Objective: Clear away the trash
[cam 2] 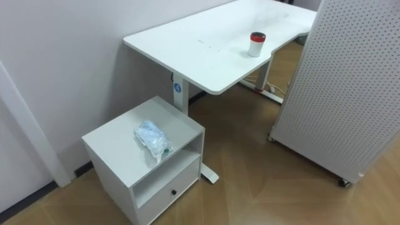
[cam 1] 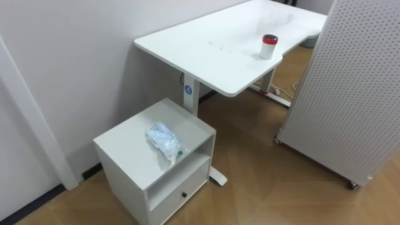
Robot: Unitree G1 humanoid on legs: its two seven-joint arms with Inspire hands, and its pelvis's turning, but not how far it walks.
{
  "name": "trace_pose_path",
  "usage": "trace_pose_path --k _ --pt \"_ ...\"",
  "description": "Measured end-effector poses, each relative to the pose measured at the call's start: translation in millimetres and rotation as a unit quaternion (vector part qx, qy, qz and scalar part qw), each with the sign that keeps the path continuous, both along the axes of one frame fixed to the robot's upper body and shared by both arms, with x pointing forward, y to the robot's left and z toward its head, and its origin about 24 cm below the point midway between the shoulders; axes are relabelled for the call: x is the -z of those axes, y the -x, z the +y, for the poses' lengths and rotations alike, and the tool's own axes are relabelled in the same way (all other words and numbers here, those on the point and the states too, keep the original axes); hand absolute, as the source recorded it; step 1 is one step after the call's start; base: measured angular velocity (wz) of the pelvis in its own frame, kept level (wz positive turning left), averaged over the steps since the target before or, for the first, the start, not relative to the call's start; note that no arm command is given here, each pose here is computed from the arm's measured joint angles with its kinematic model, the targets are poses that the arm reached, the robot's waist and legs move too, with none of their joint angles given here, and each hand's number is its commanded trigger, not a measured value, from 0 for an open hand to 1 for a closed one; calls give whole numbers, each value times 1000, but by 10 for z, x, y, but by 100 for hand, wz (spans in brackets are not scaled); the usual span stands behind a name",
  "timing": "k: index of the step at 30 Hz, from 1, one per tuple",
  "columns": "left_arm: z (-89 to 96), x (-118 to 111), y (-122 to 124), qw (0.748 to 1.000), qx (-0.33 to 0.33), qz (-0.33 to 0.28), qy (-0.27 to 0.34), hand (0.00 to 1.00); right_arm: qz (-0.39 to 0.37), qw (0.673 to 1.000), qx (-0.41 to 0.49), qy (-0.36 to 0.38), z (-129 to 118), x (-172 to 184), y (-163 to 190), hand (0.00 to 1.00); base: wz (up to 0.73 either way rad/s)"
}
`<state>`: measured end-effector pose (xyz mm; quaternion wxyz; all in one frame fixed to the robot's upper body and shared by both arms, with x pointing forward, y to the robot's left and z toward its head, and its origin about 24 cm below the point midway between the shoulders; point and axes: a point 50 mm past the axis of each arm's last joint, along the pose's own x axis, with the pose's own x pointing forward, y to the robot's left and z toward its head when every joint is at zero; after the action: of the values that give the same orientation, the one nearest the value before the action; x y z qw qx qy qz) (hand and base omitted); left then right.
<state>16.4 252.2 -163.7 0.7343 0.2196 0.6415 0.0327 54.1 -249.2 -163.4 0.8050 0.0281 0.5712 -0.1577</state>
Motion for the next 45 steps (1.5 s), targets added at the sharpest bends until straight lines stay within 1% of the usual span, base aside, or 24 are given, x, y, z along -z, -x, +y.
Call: trace_pose_path --k 10,12,15,18,20,23,25,27,31,34,36,39,42,43,45 --pt "31 -9 -13 1000 8 1 -8 0 5 1000 -12 -14 31 6 -32 100 -5" --pt "69 -18 16 1000 -4 3 -9 0 7 1000 -17 -24 42 8 -35 100 -43" --pt "35 -4 100 1000 -4 19 5 0 8 1000 -18 -20 14 0 -46 100 -17" --pt "-26 11 -34 1000 20 8 12 0 17 1000 0 -3 -78 -14 12 100 54" --pt "-32 10 -59 1000 23 2 11 0 27 1000 16 -1 -106 -11 78 100 -7" --pt "-4 6 158 1000 16 24 0 0 34 999 27 -5 -87 2 168 100 -14" --pt "14 3 183 1000 14 28 -4 0 33 999 28 -10 -54 10 153 100 -5" --pt "-12 11 216 999 12 30 2 0 29 999 24 -7 -55 7 134 100 -30" --pt "-20 13 235 1000 7 29 5 0 36 999 23 5 -90 1 188 100 -32" --pt "-22 10 63 1000 14 -1 7 0 32 999 28 14 -122 -13 191 100 -3" --pt "-26 6 -64 1000 11 -21 7 0 18 999 20 22 -128 -25 99 100 -21" --pt "-38 1 -143 999 10 -40 3 0 2 1000 -2 30 -122 -45 -40 100 -11" --pt "7 -59 -417 995 21 -98 -29 0 -24 999 -9 41 -122 -73 -154 100 14" --pt "13 -73 -465 993 22 -110 -36 0 -31 999 -13 41 -111 -78 -198 100 0" --pt "25 -141 -669 986 21 -156 -53 0 -47 998 -30 33 -43 -83 -305 100 4"
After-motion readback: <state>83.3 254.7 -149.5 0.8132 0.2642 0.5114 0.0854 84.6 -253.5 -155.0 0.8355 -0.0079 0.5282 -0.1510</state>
